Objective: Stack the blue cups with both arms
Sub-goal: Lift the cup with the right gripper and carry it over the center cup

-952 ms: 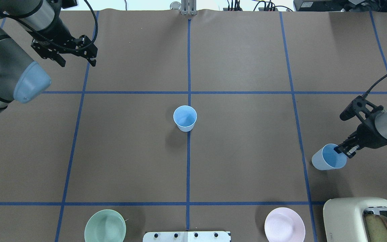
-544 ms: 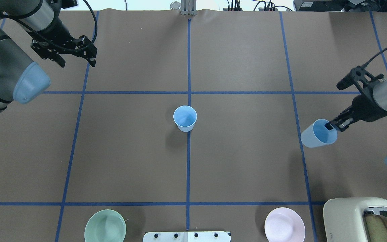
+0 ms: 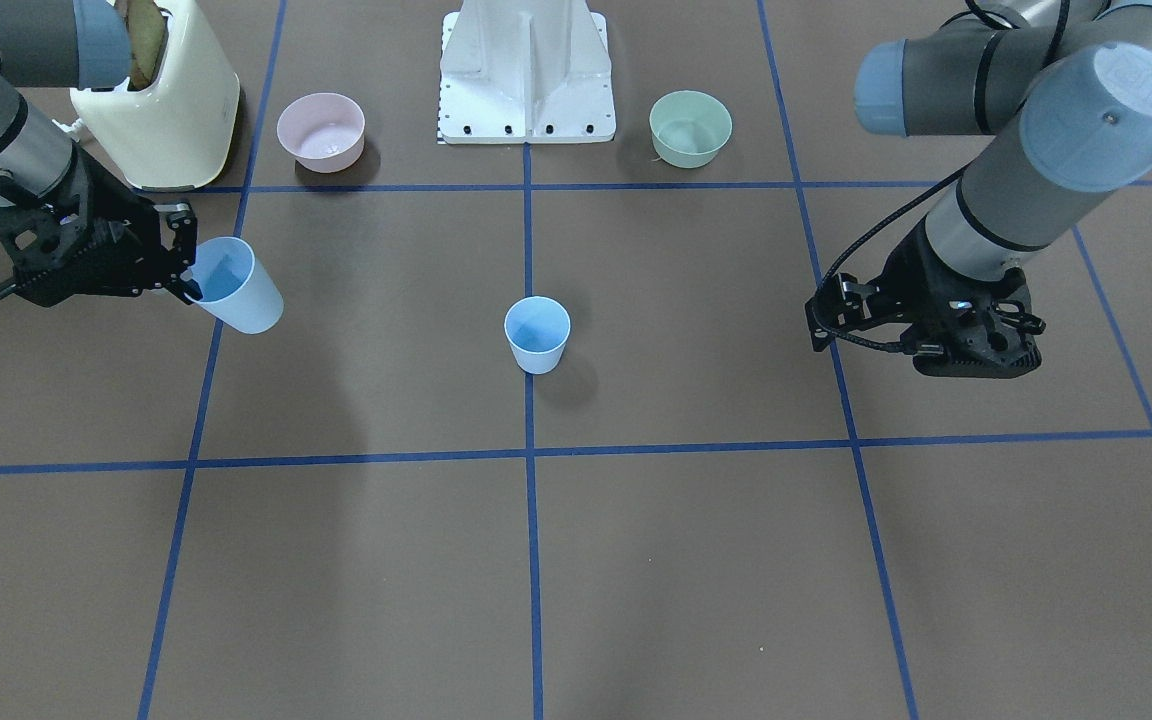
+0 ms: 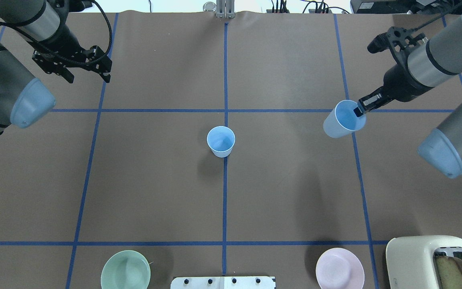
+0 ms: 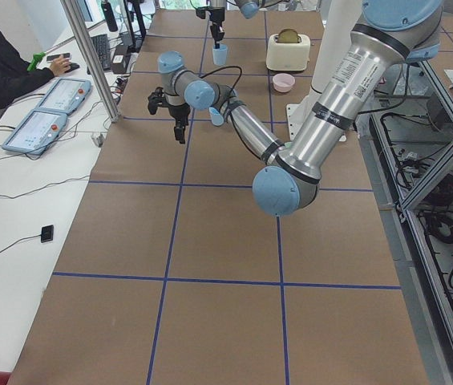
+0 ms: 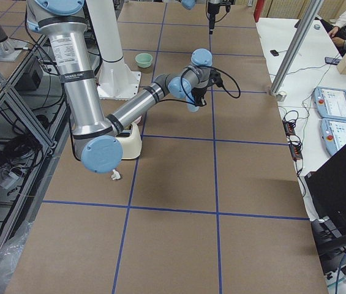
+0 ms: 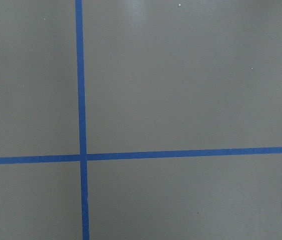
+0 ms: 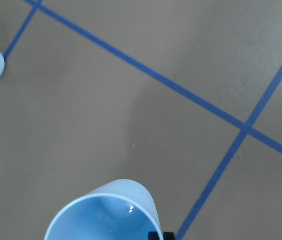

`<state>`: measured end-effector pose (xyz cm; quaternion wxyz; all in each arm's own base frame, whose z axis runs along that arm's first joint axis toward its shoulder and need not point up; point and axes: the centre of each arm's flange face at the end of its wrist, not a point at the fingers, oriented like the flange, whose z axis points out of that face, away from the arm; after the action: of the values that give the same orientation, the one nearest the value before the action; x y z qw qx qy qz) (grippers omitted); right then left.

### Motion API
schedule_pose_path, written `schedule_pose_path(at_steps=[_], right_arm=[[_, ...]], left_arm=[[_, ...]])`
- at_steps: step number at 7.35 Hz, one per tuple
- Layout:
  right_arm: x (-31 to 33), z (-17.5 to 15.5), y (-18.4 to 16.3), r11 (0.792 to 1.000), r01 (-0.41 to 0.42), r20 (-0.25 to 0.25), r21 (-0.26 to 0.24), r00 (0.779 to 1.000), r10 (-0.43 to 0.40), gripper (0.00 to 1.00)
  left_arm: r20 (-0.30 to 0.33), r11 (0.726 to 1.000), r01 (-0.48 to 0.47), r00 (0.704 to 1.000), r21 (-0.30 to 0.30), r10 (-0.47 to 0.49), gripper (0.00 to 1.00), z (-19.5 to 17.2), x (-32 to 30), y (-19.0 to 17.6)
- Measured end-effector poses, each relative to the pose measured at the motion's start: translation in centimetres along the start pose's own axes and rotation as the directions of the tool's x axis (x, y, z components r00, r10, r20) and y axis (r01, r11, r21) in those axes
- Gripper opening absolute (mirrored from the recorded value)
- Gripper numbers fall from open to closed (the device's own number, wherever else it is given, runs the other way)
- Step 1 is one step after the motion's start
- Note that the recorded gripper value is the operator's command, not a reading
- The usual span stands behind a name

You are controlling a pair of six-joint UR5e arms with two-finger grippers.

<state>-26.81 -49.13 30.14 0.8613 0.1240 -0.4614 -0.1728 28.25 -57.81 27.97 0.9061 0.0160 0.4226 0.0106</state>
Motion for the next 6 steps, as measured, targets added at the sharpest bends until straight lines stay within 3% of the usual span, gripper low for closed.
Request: schedule_pose_path(at_steps=[4,6], right_arm=[[-12.0,0.9,-5.9,0.979,-0.193,-0.008,0.063,0.981,0.194,0.0],[-17.0,2.6,-7.9,0.969,-0.235,-0.004,0.074,0.972,0.236,0.0]], left_arm=[[0.016,0.999,-0.037,0.999,-0.006,0.037,0.97,0.6,-1.7,0.2],[0.02,0.999,-0.041,0.999,-0.009,0.041,0.97,0.8,-2.1,0.1]])
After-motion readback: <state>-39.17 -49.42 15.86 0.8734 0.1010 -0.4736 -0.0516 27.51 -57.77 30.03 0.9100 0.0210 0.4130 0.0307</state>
